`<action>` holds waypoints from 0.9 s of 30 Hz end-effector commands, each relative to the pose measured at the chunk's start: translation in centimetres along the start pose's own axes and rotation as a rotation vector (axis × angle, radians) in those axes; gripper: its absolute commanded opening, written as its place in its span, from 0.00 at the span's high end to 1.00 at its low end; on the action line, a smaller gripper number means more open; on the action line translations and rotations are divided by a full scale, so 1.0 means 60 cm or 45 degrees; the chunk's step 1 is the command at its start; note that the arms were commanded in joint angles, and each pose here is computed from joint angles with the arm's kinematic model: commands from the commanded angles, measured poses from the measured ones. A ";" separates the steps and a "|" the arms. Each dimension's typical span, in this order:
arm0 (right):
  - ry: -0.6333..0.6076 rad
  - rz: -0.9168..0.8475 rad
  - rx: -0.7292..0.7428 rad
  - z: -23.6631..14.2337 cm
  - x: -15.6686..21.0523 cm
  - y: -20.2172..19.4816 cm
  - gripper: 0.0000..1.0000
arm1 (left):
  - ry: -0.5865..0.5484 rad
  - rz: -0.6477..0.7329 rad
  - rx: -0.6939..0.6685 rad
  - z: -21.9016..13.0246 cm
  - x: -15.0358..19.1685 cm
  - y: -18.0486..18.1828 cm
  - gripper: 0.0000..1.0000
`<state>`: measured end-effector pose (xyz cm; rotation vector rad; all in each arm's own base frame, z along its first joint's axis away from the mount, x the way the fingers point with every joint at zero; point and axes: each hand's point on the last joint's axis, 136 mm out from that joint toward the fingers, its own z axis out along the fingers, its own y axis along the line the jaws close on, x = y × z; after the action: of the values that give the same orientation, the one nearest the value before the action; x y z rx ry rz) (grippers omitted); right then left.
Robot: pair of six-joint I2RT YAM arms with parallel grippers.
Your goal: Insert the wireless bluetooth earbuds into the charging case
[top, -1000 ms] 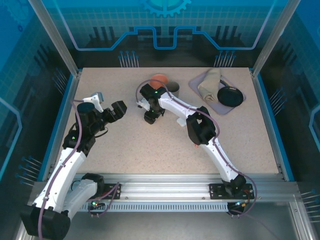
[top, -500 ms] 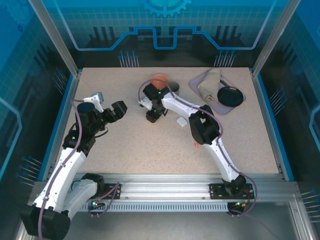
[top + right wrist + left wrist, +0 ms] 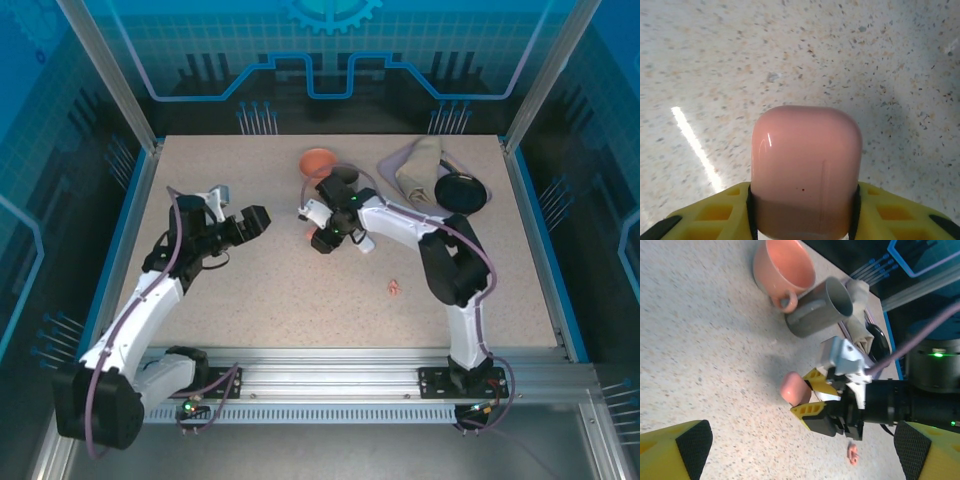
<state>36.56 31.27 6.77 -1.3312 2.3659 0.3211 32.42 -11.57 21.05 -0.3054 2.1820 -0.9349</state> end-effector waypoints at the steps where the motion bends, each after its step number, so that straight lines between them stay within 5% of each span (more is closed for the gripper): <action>1: -0.181 -0.075 -0.017 -0.045 -0.027 0.008 0.62 | 0.096 -0.017 0.168 0.014 0.009 -0.032 0.05; 19: -0.472 -0.300 -0.054 -0.183 -0.019 0.086 0.63 | 0.587 0.072 0.493 0.099 0.104 -0.130 0.18; 27: -0.509 -0.291 -0.061 -0.194 -0.027 0.087 0.63 | 0.710 0.103 0.559 0.108 0.134 -0.162 0.34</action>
<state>30.57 30.37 16.95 -1.3925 1.9175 0.4941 31.56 -24.62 19.38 0.1905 2.3735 -1.4935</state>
